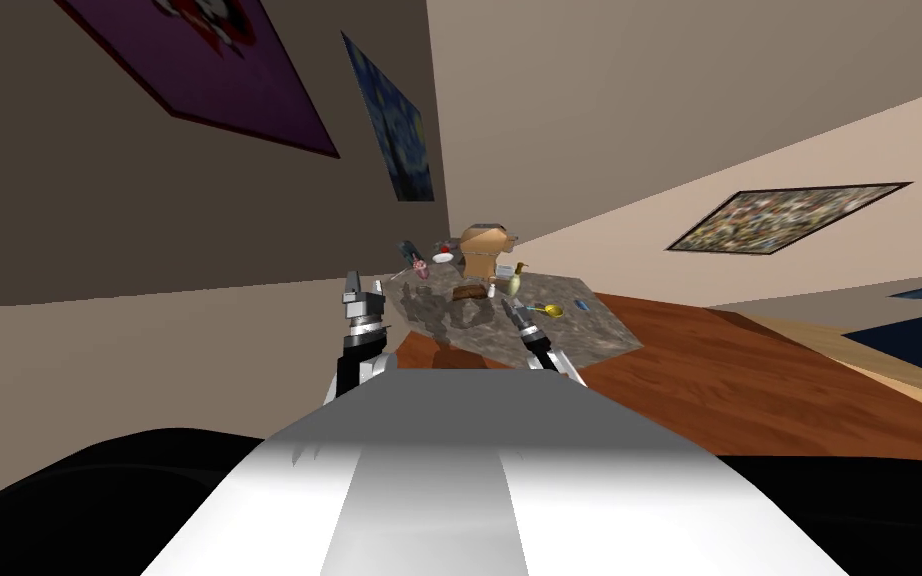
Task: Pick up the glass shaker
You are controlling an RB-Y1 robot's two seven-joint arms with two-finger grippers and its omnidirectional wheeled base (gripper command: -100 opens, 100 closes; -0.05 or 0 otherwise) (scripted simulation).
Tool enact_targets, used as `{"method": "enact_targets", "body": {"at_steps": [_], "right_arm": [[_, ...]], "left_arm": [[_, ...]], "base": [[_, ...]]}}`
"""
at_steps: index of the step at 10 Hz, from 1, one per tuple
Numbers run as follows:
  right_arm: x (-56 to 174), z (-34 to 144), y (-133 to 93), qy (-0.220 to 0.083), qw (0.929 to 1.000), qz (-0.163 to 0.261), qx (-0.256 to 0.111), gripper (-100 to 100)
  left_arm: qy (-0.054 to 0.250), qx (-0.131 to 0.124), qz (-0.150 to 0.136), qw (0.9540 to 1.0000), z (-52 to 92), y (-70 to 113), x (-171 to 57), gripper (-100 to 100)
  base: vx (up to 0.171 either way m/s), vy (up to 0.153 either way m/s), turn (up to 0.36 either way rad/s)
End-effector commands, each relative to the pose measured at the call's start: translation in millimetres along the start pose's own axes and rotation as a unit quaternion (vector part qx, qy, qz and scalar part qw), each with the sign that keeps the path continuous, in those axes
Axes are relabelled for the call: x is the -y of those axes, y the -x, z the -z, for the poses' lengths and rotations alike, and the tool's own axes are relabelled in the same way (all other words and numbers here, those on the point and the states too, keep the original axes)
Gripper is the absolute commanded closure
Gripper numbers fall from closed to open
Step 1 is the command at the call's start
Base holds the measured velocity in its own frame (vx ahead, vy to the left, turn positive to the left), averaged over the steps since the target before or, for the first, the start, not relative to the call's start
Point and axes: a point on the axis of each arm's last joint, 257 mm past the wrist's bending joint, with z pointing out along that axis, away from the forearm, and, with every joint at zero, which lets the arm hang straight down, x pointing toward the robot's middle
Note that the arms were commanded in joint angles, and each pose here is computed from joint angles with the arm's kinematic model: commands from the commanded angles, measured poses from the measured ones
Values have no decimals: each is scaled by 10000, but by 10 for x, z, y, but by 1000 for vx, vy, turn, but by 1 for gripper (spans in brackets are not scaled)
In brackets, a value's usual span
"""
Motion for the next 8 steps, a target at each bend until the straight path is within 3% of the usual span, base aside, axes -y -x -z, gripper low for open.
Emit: {"method": "enact_targets", "body": {"at_steps": [1,4,8], "right_arm": [[96,11,-71,-80,9998,149,-91,-100],[444,105,-308,-421,9950,758,-504,-100],[915,274,-508,-843,9801,1486,-1014,-100]], "left_arm": [[0,0,0,10000,0,0,0,0],[0,0,0,10000,0,0,0,0],[0,0,0,10000,0,0,0,0]], "base": [[48,67,-11],[67,75,2],[107,106,19]]}}
